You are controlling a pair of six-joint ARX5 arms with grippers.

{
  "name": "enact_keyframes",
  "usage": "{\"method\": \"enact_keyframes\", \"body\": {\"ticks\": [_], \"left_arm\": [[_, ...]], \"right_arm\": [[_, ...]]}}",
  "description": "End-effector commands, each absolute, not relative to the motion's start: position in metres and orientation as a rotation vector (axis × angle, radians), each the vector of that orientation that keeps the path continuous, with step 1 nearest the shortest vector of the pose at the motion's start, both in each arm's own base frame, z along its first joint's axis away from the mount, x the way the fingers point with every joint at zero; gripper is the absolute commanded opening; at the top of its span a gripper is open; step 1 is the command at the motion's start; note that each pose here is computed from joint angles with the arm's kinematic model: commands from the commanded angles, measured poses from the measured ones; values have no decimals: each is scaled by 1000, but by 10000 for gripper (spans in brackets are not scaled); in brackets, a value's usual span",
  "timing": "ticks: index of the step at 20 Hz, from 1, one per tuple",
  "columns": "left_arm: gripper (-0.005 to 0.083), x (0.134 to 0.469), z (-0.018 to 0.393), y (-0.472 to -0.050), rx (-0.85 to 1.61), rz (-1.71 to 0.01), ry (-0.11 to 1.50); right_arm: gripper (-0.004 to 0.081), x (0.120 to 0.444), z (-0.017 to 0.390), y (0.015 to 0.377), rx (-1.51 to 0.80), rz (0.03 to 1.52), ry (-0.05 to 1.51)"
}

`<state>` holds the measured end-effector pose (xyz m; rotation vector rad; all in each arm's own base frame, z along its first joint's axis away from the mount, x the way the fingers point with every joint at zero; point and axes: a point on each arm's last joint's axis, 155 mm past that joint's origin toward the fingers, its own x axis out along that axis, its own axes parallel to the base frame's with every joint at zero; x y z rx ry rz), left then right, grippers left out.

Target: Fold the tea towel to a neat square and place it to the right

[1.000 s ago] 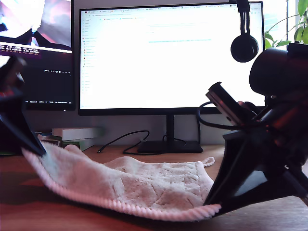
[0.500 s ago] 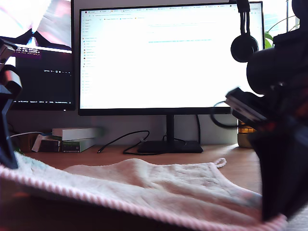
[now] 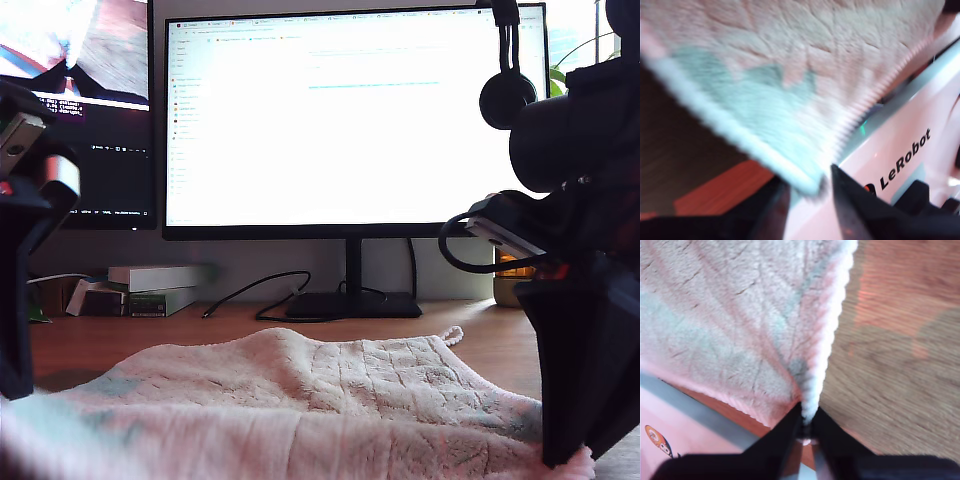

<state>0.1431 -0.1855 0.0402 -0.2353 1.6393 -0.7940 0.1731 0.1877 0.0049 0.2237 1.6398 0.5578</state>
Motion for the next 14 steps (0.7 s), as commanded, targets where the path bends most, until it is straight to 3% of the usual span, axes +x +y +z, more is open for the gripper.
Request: {"method": "enact_keyframes", "body": {"ticks": [1, 3, 5, 11, 14], "left_arm": [[287, 140, 38, -186, -215, -791, 1651], [342, 141, 33, -179, -163, -756, 1652], [373, 147, 27, -172, -121, -716, 1638], [373, 170, 25, -164, -133, -668, 1566], [299, 180, 25, -165, -133, -674, 1524]], "right_arm": [[189, 165, -1, 180, 193, 543, 1674], [278, 160, -1, 178, 177, 552, 1691], [301, 158, -1, 177, 156, 577, 1694], [296, 160, 19, 181, 115, 639, 1702], [230, 166, 27, 186, 112, 661, 1681]]}}
